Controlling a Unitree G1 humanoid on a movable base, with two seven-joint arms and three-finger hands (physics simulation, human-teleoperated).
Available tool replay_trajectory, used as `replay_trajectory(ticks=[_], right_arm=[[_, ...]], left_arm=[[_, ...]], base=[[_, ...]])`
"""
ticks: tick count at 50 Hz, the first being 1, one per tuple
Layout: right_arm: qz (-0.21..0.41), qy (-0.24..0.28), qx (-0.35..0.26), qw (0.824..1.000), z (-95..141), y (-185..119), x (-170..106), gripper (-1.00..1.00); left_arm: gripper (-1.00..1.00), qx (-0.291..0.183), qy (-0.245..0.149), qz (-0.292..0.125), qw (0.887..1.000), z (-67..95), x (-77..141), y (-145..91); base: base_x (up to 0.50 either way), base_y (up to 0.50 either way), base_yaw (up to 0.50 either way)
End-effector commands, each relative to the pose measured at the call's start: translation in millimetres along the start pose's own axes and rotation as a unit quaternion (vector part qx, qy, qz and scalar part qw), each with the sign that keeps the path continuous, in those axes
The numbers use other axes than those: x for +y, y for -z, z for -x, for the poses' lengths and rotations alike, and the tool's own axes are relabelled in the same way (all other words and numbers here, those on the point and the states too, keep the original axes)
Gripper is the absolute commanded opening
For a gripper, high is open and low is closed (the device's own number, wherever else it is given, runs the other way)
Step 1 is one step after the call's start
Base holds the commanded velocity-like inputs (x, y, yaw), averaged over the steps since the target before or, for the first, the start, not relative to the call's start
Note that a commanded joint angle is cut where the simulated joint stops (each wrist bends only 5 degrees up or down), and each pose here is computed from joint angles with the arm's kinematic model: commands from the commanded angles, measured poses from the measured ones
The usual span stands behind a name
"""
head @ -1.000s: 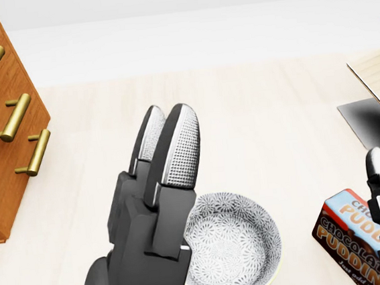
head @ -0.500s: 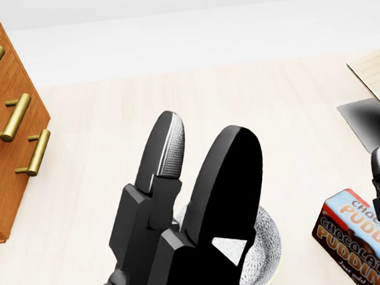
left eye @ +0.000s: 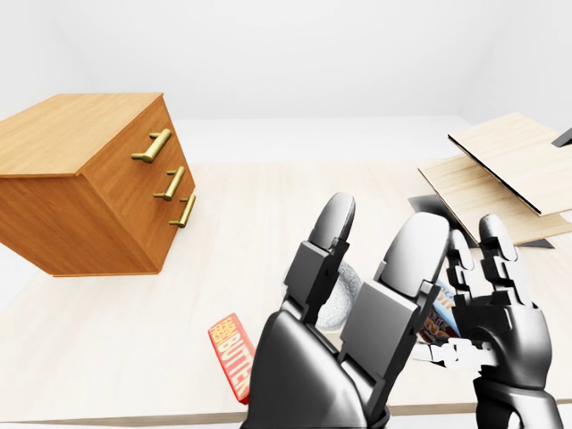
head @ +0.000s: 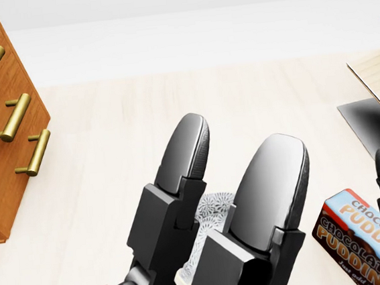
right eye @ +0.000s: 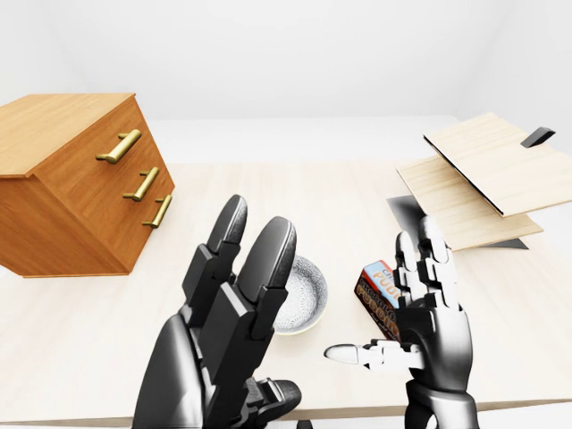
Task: Close the top drawer of the cabinet and put the bowl on top of it.
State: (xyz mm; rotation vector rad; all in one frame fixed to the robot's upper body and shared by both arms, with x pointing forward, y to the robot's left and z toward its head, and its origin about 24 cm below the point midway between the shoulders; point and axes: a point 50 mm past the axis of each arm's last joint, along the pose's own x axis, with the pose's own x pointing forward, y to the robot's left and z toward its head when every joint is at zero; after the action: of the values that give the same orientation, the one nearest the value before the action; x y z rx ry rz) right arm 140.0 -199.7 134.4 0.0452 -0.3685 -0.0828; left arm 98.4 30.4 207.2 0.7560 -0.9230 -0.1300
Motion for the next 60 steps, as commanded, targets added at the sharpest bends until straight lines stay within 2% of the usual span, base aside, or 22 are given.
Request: replay_trajectory(ticks=[1, 6, 18, 19, 21, 26, 28, 34, 37, 42, 60], right_arm=[[0.000, 0.000, -0.001, 1.000, 0.1, -0.7, 0.1, 1.00], [0.000, 0.000, 0.000, 1.000, -0.1, -0.6, -0.1, 1.00], [-0.001, 0.001, -0.001, 1.000, -1.5, -0.2, -1.5, 1.00], [-0.001, 0.002, -0.001, 1.000, -1.5, -0.3, -1.5, 1.00], [-0.001, 0.001, -0.001, 1.000, -1.4, -0.3, -1.3, 1.00], [0.000, 0.001, -0.001, 1.000, -1.8, 0.1, -0.4, 1.00], [0.000, 0.001, -0.001, 1.000, -1.3, -0.5, -0.4, 1.00], [0.001, 0.000, 0.000, 1.000, -2.6, 1.7, 0.6, 1.00], [0.002, -0.001, 0.000, 1.000, -2.3, 2.3, 0.9, 1.00], [0.001, 0.000, 0.000, 1.000, -2.2, 1.2, 0.4, 1.00], [0.001, 0.000, -0.001, 1.000, -1.9, 1.7, 0.2, 1.00]], left_arm=[[1.00, 0.006, 0.007, -0.026, 1.000, -1.1, -3.8, 3.4], [1.00, 0.007, 0.004, -0.021, 1.000, -2.0, -2.9, 3.4], [1.00, 0.032, 0.013, -0.062, 0.997, 0.6, -16.8, 20.7], [1.00, 0.032, 0.016, -0.073, 0.997, 1.0, -18.4, 22.0], [1.00, 0.036, 0.021, -0.064, 0.997, 1.7, -20.7, 22.7], [1.00, 0.035, 0.038, -0.074, 0.996, 3.1, -25.6, 22.4], [1.00, 0.036, 0.058, -0.092, 0.993, 4.1, -31.2, 24.6], [1.00, 0.040, 0.073, -0.090, 0.993, 6.8, -37.4, 26.1], [1.00, 0.044, 0.099, -0.101, 0.989, 10.3, -47.3, 29.9], [1.00, 0.049, 0.120, -0.104, 0.986, 14.6, -57.3, 34.9], [1.00, 0.060, 0.146, -0.124, 0.980, 20.6, -62.1, 41.3]], base=[[0.00, 0.00, 0.00], [0.00, 0.00, 0.00], [0.00, 0.00, 0.00], [0.00, 0.00, 0.00], [0.00, 0.00, 0.00], [0.00, 0.00, 0.00], [0.00, 0.00, 0.00], [0.00, 0.00, 0.00], [0.00, 0.00, 0.00], [0.00, 0.00, 0.00], [0.00, 0.00, 0.00]])
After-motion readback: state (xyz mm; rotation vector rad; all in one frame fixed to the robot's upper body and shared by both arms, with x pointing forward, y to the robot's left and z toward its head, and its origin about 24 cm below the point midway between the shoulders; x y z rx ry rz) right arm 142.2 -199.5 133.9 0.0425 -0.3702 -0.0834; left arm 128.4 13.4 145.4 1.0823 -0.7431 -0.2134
